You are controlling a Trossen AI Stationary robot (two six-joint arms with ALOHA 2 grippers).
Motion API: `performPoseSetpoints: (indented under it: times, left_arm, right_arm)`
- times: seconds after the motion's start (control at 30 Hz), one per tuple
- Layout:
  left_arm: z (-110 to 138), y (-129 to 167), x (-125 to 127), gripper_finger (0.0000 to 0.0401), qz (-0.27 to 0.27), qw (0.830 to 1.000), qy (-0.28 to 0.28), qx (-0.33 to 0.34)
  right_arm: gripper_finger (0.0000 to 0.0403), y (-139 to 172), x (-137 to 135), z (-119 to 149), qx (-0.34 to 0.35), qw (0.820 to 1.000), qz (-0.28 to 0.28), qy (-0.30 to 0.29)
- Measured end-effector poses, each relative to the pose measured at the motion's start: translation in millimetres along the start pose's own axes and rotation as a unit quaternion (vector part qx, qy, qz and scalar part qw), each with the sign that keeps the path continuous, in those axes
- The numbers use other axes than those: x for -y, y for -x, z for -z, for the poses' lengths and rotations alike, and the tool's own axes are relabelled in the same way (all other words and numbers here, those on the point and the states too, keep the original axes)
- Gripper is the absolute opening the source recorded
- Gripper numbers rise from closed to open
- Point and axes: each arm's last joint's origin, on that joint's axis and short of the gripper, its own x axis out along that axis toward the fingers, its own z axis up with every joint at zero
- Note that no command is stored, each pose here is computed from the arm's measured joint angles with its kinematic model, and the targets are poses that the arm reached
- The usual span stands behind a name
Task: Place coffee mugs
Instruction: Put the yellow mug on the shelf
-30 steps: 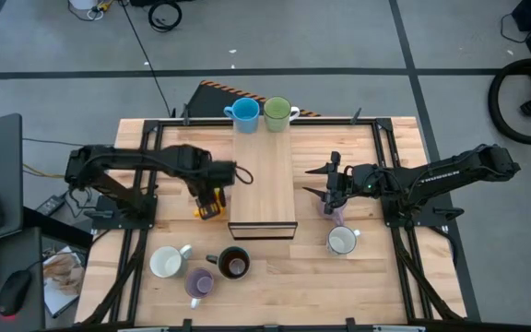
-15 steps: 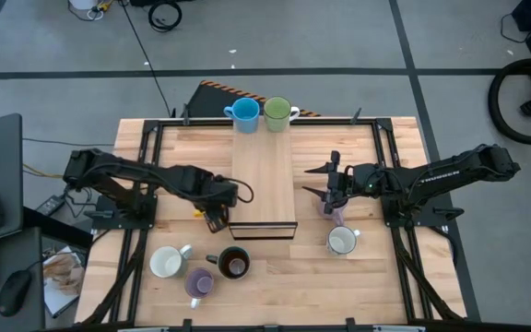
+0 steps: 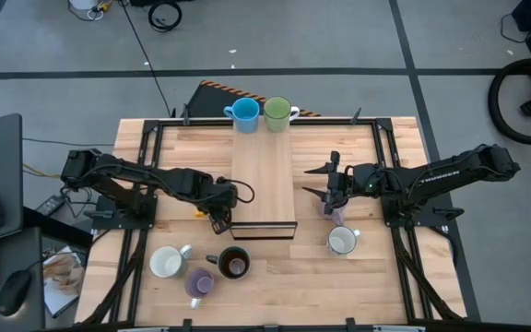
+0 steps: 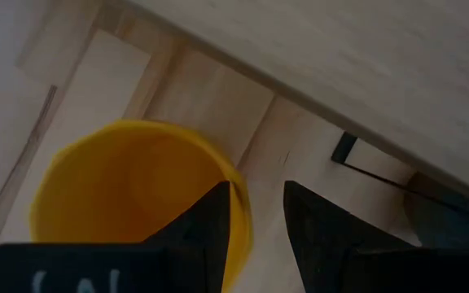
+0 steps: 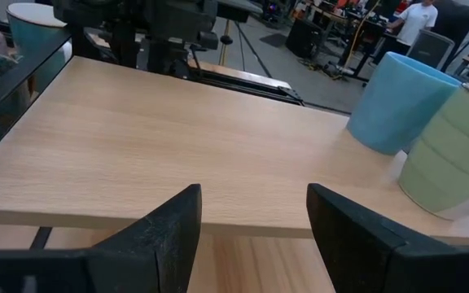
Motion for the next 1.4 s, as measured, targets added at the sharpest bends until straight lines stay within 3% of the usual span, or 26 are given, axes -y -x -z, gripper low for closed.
performPoseSetpoints:
  times: [0.3,0.6,0.9,1.23,1.4]
  left_arm:
    - [5.0,1.6,-3.0,0.0106,-0.007,1.000,-0.017,-0.026]
    - [17.6,-3.7,-8.9,0.0102,-0.081,0.992,-0.057,-0.073]
    - [15.5,0.0,-6.7,0.0102,-0.066,0.995,-0.056,-0.055]
    - [20.3,40.5,-15.3,0.0102,-0.017,0.998,-0.063,0.017]
    - [17.6,38.9,-14.8,0.0102,-0.045,0.996,-0.064,0.038]
  right_arm:
    - [0.0229,0.0,-0.1,0.0,0.000,1.000,-0.001,0.000]
    - [0.0229,0.0,-0.3,0.0,0.001,1.000,-0.004,0.000]
    - [0.0229,-0.1,-0.2,-0.2,0.002,1.000,-0.003,-0.001]
    - [0.0229,0.0,-0.1,-0.7,0.004,1.000,-0.003,-0.003]
    - [0.0229,0.0,-0.2,-0.7,0.004,1.000,-0.004,-0.003]
